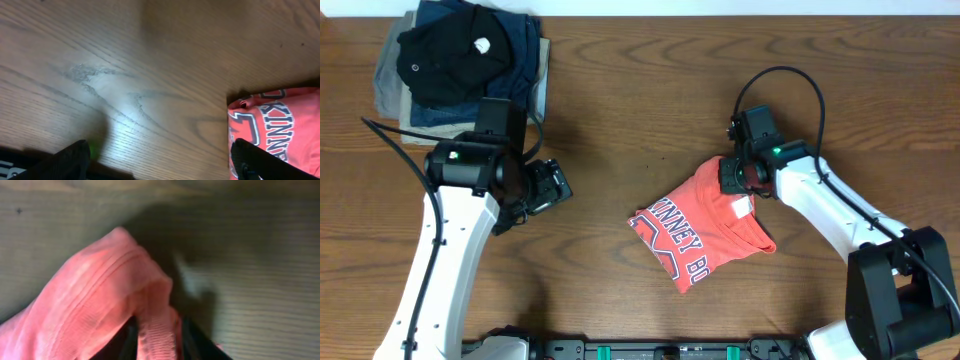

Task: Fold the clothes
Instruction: 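Retract the right gripper and grasp the bundle's lower left with the left gripper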

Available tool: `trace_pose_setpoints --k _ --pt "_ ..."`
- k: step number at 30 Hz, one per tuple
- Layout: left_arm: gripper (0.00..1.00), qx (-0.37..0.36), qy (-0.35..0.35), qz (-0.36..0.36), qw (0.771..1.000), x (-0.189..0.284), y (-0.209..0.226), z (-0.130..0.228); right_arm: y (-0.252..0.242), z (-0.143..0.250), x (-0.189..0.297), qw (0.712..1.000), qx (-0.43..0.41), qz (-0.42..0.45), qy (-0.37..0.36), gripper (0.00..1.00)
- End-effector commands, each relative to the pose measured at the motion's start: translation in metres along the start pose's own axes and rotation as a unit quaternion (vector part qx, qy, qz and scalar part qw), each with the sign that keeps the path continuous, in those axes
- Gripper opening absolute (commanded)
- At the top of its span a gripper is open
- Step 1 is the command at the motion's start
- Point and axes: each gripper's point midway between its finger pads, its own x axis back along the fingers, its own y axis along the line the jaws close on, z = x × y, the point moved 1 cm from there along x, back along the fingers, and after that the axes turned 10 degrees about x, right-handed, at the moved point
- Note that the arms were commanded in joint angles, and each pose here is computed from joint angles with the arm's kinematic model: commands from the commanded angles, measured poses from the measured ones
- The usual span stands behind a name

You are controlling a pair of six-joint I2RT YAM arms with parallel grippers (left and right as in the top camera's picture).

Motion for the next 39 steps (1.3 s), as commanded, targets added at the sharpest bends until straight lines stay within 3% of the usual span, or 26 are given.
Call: trace_pose_setpoints --k 1,5,6,11,16,23,31,39 --pt "0.93 -0.013 0.019 -0.024 0.999 -0.014 0.008 0.010 -0.022 -0.031 0.023 0.998 -0.027 0.042 -0.032 0.42" --pt "0.97 -0.031 0.070 -0.015 0.997 -0.036 0.006 0.037 -0.043 -0.052 0.061 0.996 -0.059 0.052 -0.030 0.94" --pt "0.98 -0.043 0.086 0.001 0.995 -0.042 0.001 0.044 -0.050 -0.056 0.070 0.996 -0.070 0.054 -0.032 0.99" --pt "0.98 -0.091 0.163 0.104 0.977 -0.076 -0.030 0.088 -0.093 -0.079 0.118 0.988 -0.125 0.070 -0.059 0.99" --pt "0.98 -0.099 0.201 0.134 0.965 -0.104 -0.036 0.121 -0.143 -0.081 0.139 0.976 -0.187 0.082 -0.078 0.99" --pt "0.98 -0.080 0.199 0.155 0.964 -0.119 -0.057 0.143 -0.173 -0.065 0.142 0.967 -0.228 0.094 -0.063 0.99" --pt "0.98 -0.053 0.172 0.224 0.958 -0.133 -0.092 0.162 -0.174 -0.065 0.142 0.967 -0.229 0.094 -0.064 0.99" --pt "0.98 -0.017 0.149 0.202 0.968 -0.148 -0.086 0.158 -0.174 -0.065 0.142 0.967 -0.228 0.094 -0.064 0.99"
